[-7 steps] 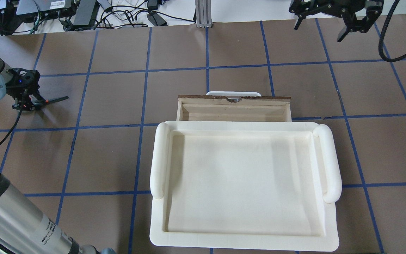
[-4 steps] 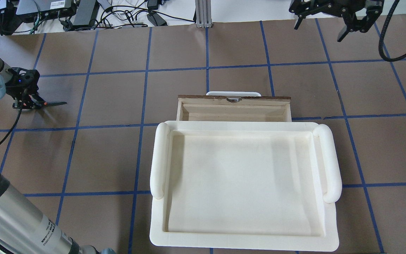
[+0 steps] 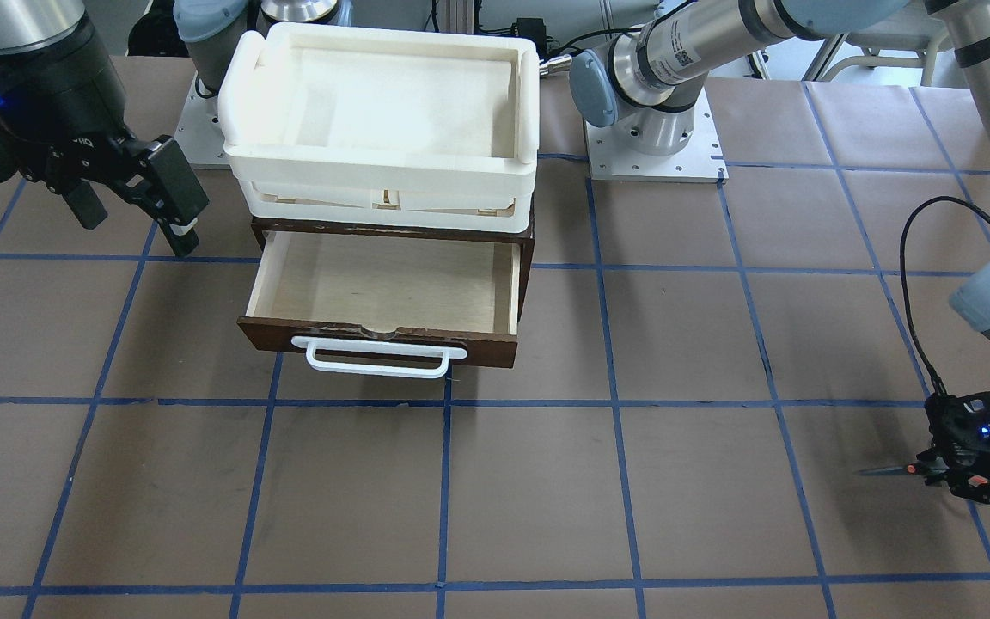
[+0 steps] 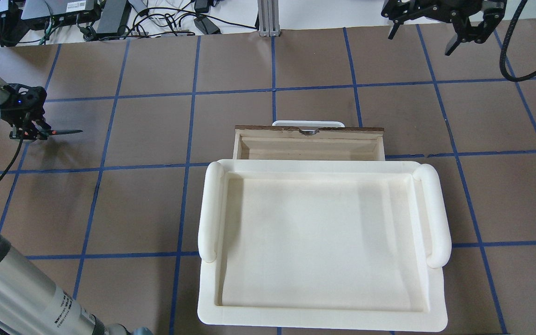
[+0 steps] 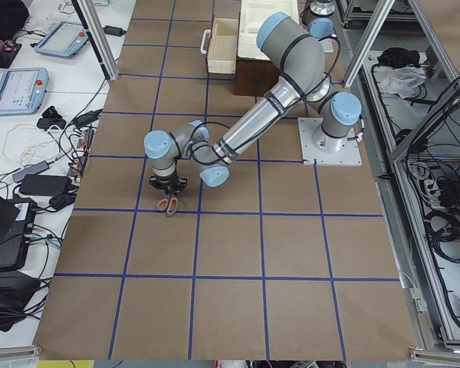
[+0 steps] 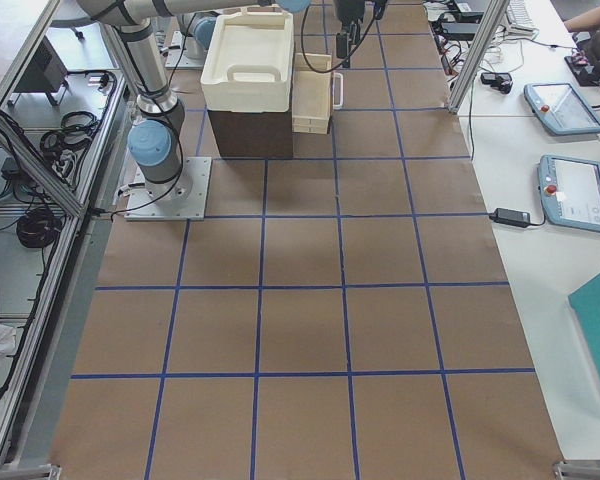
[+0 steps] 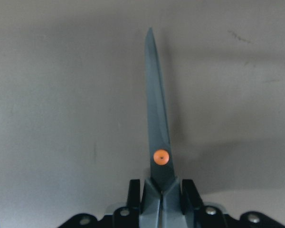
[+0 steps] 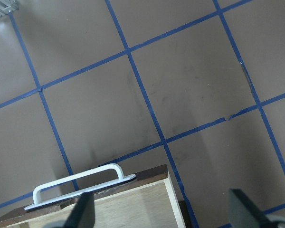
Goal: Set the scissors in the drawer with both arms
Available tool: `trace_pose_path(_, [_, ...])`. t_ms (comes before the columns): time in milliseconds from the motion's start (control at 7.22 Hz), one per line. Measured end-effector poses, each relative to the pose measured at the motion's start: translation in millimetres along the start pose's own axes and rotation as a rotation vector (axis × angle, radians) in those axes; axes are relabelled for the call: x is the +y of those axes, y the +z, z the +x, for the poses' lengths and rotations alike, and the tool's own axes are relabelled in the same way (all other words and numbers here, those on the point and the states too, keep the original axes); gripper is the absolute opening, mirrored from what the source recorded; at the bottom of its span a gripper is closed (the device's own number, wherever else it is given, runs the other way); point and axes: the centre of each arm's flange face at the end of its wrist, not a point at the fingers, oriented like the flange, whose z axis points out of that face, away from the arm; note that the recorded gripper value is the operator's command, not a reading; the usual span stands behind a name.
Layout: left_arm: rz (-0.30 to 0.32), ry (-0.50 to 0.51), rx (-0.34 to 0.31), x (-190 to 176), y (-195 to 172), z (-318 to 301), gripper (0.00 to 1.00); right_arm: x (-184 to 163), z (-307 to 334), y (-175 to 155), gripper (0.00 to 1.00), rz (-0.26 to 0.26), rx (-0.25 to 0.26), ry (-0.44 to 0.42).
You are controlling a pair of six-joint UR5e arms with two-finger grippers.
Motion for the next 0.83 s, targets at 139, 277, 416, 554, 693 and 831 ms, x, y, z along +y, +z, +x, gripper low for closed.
trace_pose_path(139, [0.001,-0.007,0.002,-4.6,-20.4,3.1,0.07,0.0,0.0,0.0,1.0,0.0,0.0,0.0])
trace_pose_path(277, [0.005,-0.012,0.005,-12.7,-43.9,7.1,0.05,0.0,0.0,0.0,1.0,0.0,0.0,-0.001])
trace_pose_path(416, [0.008,-0.013,0.002,-25.5,-74.1,11.7,0.05,0.1,-0.1,0.0,1.0,0.0,-0.001,-0.002])
trace_pose_path(554, [0.009,-0.012,-0.002,-43.7,-104.4,15.4,0.04,0.1,-0.1,0.0,1.0,0.0,-0.001,-0.004])
trace_pose_path(693, [0.012,-0.035,-0.001,-70.6,-134.9,18.8,0.04,-0.1,0.0,-0.2,1.0,0.0,-0.001,-0.005])
trace_pose_path(831, [0.019,-0.091,0.004,-101.3,-164.8,24.4,0.04,-0.3,0.3,-0.3,1.0,0.0,-0.001,-0.006])
